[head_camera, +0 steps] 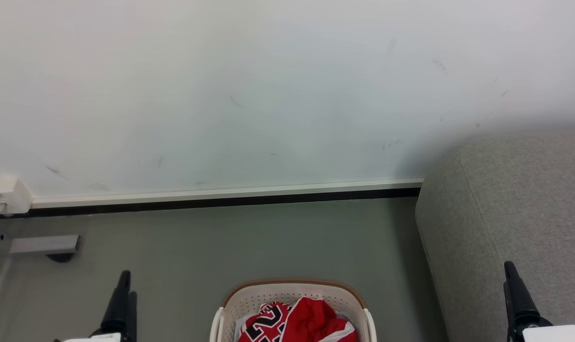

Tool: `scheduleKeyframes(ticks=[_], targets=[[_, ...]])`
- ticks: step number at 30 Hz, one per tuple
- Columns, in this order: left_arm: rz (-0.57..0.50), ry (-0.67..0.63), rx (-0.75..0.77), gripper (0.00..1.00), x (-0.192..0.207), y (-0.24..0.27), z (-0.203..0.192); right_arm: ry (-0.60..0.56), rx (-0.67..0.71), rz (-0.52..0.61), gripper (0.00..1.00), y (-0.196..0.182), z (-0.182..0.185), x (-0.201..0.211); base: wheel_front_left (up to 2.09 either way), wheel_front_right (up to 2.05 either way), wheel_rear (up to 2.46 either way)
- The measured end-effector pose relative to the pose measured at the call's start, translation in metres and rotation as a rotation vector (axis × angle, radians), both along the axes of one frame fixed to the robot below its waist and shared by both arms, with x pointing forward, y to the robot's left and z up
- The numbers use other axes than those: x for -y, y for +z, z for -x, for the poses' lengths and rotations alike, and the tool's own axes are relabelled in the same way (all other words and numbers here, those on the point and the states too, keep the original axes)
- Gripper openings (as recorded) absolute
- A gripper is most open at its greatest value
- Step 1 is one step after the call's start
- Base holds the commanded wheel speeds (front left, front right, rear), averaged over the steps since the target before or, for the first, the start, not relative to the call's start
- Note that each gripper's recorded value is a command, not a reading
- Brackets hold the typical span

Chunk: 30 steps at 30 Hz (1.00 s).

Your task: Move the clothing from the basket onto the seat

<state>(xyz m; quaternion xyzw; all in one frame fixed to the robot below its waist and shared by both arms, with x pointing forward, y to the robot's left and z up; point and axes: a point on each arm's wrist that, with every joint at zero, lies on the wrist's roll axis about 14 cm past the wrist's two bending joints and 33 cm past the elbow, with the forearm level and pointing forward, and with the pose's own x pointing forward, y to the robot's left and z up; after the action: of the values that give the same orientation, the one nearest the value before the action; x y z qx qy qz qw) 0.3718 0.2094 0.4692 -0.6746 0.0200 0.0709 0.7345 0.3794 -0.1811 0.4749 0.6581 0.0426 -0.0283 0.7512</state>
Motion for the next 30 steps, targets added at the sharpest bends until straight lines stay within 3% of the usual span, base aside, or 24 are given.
scheduleKeyframes(ticks=[17, 30], targets=[[-0.323, -0.023, -0.049, 1.00, 0.005, 0.005, 0.000, 0.070, 0.064, 0.393, 1.00, 0.016, -0.006, -0.017, 0.00, 0.00, 0.00], [-0.594, -0.050, -0.001, 1.00, 0.013, 0.021, -0.001, 0.128, 0.121, 0.659, 1.00, 0.024, -0.008, -0.034, 0.00, 0.00, 0.00]])
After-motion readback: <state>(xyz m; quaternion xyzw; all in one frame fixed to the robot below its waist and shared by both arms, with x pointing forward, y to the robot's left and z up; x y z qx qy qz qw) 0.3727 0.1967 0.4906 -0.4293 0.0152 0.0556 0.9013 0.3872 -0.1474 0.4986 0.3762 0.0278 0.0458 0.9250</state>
